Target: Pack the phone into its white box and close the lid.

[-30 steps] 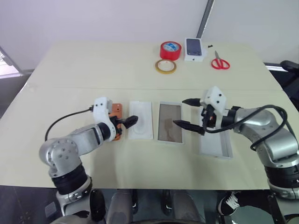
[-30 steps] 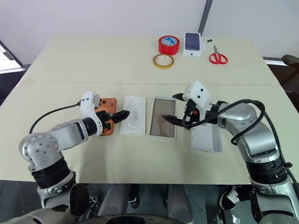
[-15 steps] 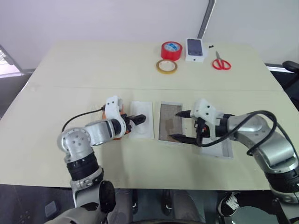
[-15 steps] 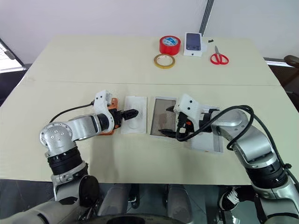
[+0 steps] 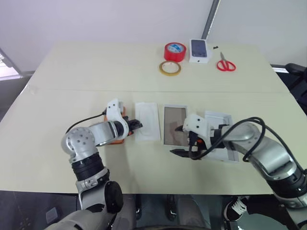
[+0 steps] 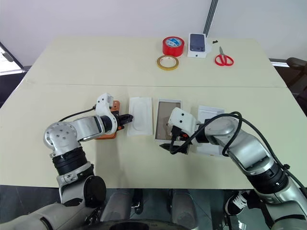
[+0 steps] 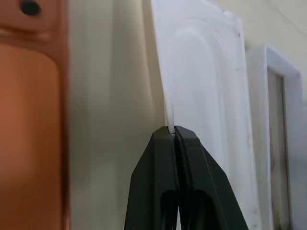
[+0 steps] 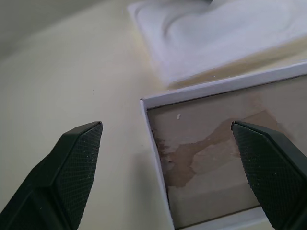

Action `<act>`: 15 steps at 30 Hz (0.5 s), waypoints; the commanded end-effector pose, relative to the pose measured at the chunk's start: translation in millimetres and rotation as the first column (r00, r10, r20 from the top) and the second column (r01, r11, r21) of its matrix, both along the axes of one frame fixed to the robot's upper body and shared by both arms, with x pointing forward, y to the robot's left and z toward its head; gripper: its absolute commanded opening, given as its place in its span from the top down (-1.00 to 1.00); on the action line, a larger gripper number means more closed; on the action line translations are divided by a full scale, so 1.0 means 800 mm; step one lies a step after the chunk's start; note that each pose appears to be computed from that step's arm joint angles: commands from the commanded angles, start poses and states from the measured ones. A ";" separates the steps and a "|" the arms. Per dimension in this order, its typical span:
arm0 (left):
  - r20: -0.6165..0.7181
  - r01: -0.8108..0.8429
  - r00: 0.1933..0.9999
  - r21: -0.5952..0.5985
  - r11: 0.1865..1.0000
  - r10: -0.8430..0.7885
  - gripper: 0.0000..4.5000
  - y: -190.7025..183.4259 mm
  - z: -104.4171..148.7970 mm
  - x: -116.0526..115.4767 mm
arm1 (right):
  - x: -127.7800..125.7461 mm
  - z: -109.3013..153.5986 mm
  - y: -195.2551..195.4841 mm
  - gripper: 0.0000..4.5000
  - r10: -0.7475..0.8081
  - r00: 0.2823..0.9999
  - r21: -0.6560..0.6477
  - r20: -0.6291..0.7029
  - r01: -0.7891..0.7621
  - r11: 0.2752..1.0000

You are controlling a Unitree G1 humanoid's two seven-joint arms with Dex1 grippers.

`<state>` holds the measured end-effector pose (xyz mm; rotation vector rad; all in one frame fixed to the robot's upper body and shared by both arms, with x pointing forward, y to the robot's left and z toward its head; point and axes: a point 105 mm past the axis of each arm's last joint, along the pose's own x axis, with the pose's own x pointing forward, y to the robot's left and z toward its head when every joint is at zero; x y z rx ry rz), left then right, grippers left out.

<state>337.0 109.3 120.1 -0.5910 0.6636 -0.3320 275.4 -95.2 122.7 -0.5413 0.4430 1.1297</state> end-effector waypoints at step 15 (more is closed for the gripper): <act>0.163 -0.134 0.976 -0.055 0.989 0.141 1.00 0.061 0.054 0.005 | 0.002 -0.017 0.047 0.99 0.169 0.981 -0.098 0.094 -0.159 0.982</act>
